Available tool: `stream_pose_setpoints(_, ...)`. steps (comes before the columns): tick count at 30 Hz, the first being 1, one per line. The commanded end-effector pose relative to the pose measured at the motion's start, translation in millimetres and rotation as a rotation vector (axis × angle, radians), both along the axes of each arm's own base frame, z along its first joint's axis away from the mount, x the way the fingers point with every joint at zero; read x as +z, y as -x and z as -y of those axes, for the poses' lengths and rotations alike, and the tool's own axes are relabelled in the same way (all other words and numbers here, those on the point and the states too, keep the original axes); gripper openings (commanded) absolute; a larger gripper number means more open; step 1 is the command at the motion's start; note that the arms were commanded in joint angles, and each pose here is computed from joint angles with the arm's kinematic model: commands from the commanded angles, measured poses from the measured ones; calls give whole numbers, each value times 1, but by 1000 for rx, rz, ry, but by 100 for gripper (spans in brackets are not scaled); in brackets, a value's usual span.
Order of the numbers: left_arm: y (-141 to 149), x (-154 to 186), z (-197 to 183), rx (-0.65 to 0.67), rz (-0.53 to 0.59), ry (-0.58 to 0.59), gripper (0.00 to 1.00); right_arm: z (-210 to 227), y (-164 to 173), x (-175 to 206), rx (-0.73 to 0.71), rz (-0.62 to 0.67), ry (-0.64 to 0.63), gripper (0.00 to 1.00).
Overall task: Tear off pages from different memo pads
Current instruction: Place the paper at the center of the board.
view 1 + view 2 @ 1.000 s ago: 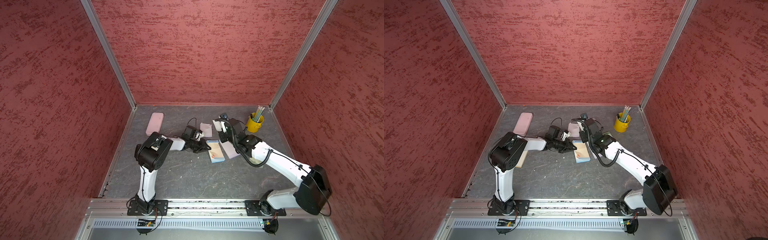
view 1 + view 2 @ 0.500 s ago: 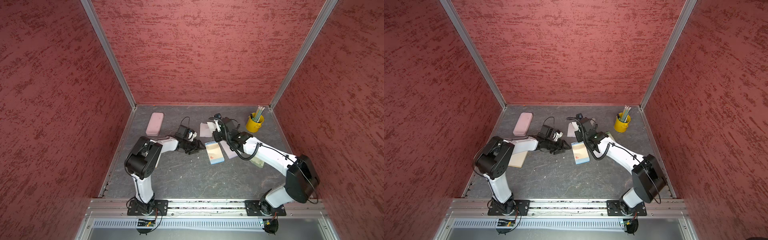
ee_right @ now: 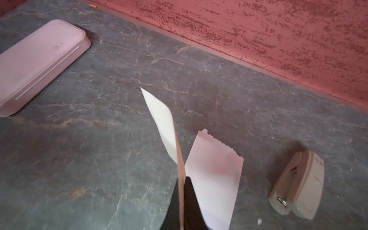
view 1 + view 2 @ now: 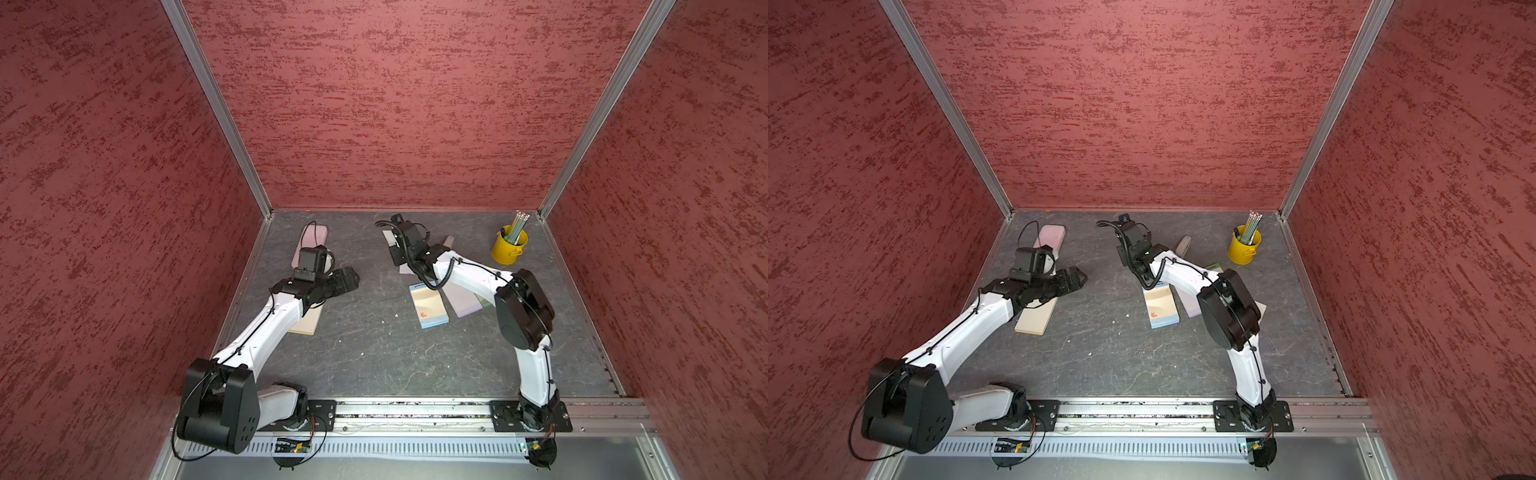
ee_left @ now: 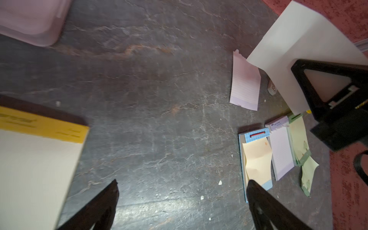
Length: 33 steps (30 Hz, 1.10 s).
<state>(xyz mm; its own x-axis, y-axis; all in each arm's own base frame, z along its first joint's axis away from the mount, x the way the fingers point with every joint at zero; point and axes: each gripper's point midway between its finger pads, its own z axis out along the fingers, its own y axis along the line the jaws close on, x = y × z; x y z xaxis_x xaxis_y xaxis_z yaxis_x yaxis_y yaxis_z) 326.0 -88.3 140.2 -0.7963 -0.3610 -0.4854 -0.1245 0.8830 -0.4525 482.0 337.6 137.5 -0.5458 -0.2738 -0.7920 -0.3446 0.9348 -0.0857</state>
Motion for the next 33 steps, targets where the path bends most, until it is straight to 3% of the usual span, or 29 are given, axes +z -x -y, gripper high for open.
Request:
stream_pose_setpoints(1,10,-5,-31,87,-21,-8,99,0,-17,-3,-56,63,77,0)
stream_pose_setpoints(4,10,-1,-40,124,20,105,100,-14,-23,-27,-30,39,115,0)
stream_pose_setpoints(10,18,-15,-62,200,-36,-4,95,-56,-9,-73,80,-50,143,0)
stream_pose_setpoints(17,20,-20,-77,245,-48,-66,94,-101,19,-105,213,-176,59,16)
stream_pose_setpoints(20,21,-21,-85,274,-47,-56,94,-111,25,-107,257,-220,25,26)
stream_pose_setpoints(26,21,-29,-104,356,-56,27,90,-121,32,-94,317,-278,-52,56)
stream_pose_setpoints(33,27,-47,-123,439,-92,-35,90,-123,39,-39,334,-248,-158,67)
